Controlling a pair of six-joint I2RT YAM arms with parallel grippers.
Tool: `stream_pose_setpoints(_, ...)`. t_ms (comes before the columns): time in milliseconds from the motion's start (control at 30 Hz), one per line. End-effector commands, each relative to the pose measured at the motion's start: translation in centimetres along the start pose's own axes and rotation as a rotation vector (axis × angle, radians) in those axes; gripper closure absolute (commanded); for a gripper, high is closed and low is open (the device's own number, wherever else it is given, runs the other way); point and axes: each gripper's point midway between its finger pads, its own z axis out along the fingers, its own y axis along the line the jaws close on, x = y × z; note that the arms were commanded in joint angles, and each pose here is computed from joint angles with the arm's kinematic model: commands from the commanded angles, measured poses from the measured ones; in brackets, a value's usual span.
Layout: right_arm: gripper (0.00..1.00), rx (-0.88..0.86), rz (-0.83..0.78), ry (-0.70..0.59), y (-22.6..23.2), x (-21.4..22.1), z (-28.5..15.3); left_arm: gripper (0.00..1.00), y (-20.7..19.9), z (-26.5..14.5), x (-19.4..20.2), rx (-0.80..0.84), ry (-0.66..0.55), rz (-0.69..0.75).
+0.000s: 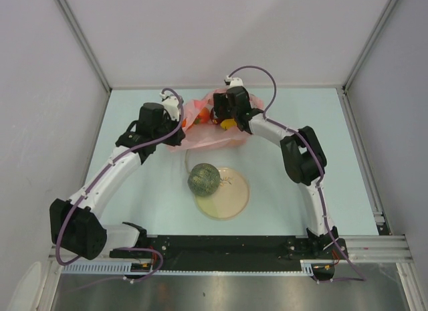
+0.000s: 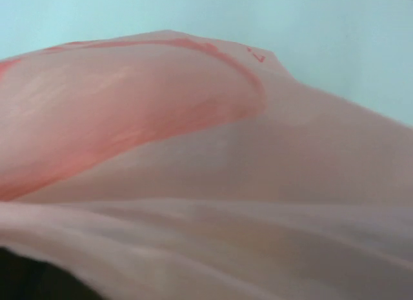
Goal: Take the fake fruits out of the plastic bag
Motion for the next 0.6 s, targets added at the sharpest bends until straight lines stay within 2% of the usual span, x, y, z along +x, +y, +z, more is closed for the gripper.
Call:
stream_pose_setpoints(0,0.09,-0.004,0.116,0.013,-0.4,0.0,1.6,1.0,-0.1,-0.3,-2.0,0.007,-0.038,0.018)
stream_pose_setpoints(100,0.09,0.003,0.137,0.035,-1.0,1.3,2.8,0.99,-0.2,-0.2,-1.8,0.012,-0.025,0.018)
stream_pose_setpoints(367,0.1,-0.091,0.167,-0.01,0.4,0.0,4.9,1.0,-0.3,0.2,-1.6,0.017,-0.01,0.028)
stream_pose_setpoints(567,0.11,-0.07,0.165,0.026,0.0,1.5,5.3,1.0,-0.3,0.4,-2.2,0.018,-0.016,0.035)
